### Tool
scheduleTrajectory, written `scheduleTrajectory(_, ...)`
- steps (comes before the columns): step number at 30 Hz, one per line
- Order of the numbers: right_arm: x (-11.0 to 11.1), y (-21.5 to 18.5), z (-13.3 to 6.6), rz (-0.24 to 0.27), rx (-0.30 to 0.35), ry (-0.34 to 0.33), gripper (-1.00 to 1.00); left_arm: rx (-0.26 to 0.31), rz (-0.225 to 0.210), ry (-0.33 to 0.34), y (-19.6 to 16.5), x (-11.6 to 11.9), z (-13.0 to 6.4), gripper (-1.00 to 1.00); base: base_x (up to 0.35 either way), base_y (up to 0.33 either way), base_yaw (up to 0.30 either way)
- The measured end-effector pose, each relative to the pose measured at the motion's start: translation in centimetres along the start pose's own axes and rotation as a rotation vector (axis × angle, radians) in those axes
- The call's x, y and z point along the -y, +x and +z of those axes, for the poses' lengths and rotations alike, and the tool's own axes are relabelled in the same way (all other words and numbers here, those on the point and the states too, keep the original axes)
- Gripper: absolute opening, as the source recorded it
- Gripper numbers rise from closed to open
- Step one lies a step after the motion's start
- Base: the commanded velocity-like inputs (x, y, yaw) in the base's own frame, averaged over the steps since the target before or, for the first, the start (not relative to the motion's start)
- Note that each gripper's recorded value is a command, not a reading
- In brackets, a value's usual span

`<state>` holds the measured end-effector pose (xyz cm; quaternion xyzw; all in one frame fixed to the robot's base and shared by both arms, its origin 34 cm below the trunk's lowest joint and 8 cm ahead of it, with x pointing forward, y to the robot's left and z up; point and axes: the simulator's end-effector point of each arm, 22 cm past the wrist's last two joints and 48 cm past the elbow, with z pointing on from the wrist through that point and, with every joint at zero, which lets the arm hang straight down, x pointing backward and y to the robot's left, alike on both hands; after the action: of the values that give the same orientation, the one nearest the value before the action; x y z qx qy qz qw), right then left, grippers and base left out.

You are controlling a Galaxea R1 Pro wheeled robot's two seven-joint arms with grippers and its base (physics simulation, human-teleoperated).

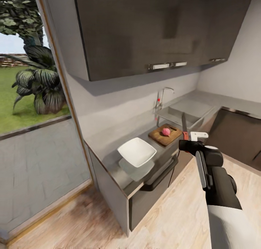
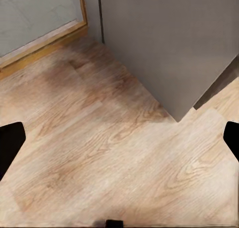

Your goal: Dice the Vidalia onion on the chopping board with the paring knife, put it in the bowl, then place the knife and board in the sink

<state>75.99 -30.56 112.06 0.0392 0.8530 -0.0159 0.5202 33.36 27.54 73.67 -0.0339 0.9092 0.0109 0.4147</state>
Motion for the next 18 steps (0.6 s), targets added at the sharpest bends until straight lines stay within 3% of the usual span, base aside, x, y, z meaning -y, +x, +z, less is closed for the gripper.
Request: scheduleTrajectory(18,-0.05,0.08,0.02,0.002,-0.002,-0.002,-1.0,-0.01,0.001,-0.003,0.46,-0.13,-0.12,1.0,-0.008,-0.298,0.284)
